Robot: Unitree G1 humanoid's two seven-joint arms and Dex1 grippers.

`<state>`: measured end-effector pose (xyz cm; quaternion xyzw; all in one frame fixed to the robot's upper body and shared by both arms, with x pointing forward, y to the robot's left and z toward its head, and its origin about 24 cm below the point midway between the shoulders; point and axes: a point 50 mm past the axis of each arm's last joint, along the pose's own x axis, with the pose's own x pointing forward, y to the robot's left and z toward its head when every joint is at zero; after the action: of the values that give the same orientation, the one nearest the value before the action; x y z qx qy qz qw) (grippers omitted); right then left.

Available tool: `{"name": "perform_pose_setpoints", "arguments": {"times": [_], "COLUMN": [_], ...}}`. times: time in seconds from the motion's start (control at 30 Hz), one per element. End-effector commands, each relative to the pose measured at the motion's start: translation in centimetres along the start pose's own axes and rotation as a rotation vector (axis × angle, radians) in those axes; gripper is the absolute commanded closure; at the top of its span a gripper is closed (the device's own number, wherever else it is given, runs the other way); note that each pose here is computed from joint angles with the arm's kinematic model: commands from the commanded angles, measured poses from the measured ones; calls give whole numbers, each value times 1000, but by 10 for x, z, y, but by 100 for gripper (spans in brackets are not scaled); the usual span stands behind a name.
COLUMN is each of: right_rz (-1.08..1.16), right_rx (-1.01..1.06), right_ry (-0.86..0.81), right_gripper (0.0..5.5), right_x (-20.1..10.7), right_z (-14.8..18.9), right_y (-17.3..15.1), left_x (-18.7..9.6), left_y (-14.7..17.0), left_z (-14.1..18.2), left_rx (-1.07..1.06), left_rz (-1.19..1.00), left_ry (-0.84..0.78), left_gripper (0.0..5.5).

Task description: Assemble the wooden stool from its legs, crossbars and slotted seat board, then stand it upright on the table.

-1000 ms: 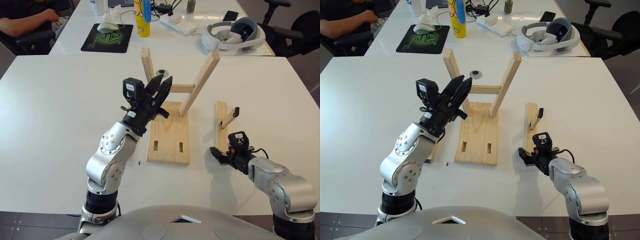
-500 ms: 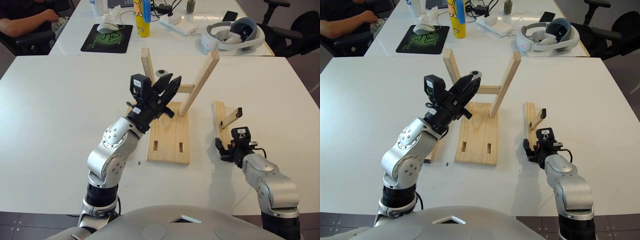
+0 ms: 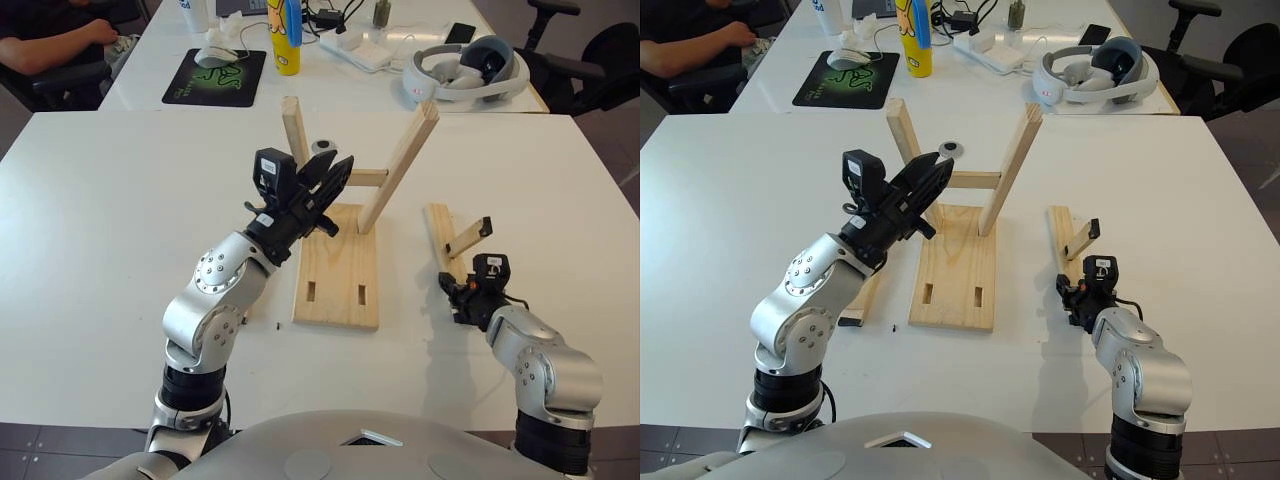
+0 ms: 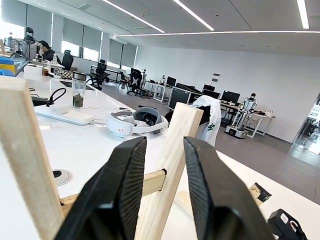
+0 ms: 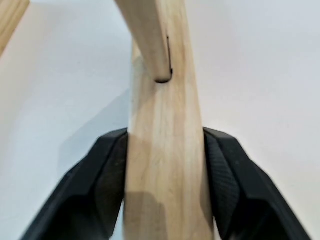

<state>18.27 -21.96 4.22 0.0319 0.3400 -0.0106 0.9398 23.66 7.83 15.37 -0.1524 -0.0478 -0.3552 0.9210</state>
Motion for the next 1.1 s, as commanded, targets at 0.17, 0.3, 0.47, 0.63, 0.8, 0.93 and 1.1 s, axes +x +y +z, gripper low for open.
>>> {"name": "perform_pose_setpoints", "arguments": {"times": [0.17, 0.3, 0.47, 0.63, 0.8, 0.93, 1.1], "right_rz": [-23, 52, 183, 488, 789, 907, 1116], "right_rx": [69, 128, 162, 267, 319, 300, 220], "right_ry": [-20, -200, -325, -552, -705, -758, -680], "right_gripper": [341, 341, 341, 341, 341, 341, 341], "right_x": [4, 7, 8, -12, -44, -67, -79], "right_z": [-14, 23, 63, 116, 160, 182, 188], "right_y": [-19, -28, -31, -21, -13, -18, 3], "left_x": [-2, -2, -1, 3, 8, 13, 16], "left_y": [11, 19, 28, 34, 36, 39, 34], "left_z": [17, 30, 45, 63, 82, 87, 93], "left_rx": [-98, -171, -231, -288, -292, -301, -369], "left_rz": [-64, -137, -168, -202, -295, -332, -430], "left_ry": [-39, -52, -93, -148, -147, -128, -109], "left_gripper": [279, 222, 154, 90, 15, 10, 10]}}
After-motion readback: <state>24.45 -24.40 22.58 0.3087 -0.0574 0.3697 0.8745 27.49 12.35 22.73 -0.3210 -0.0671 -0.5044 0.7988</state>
